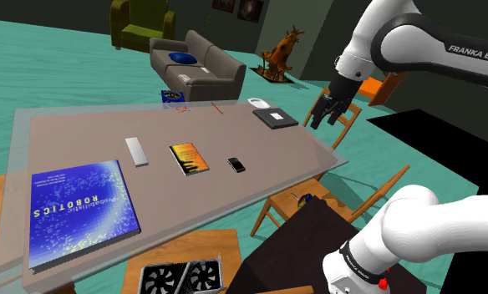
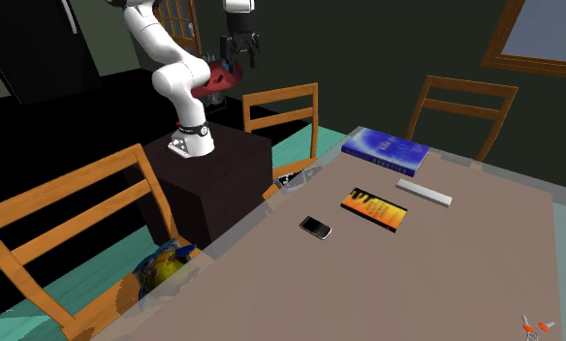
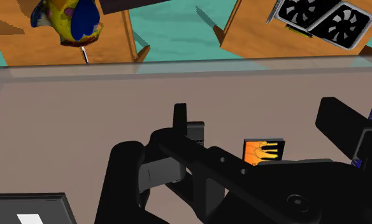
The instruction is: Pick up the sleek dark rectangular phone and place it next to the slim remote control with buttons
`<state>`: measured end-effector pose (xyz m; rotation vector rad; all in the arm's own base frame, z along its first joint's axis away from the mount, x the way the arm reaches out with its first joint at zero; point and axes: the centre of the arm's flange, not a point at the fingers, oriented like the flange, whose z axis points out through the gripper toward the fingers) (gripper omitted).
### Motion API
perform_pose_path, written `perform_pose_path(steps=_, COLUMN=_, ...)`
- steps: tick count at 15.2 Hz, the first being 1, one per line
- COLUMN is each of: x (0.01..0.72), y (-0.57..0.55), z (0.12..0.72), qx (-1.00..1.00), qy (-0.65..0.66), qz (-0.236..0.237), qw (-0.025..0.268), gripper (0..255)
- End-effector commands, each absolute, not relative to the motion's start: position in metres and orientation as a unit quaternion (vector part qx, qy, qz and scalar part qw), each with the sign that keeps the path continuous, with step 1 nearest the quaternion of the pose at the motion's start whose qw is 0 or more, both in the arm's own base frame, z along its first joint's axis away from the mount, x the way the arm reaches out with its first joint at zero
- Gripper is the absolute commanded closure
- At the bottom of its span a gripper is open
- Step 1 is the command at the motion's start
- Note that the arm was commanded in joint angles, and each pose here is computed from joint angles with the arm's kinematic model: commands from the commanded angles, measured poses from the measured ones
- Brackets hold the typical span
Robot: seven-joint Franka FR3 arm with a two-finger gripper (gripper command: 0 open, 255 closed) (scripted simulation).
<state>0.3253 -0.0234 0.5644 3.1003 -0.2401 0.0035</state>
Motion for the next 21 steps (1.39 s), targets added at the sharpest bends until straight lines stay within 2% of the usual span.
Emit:
perform_pose_path(steps=1, x=0.325, y=-0.023, z=0.564, qx=0.997, qy=-0.077, qz=0.001, qw=0.016, gripper=0)
perform_pose_path(steps=21, x=0.474, y=-0.065, z=0.352, qx=0.999, qy=-0.042, qz=0.007, qw=0.022, gripper=0)
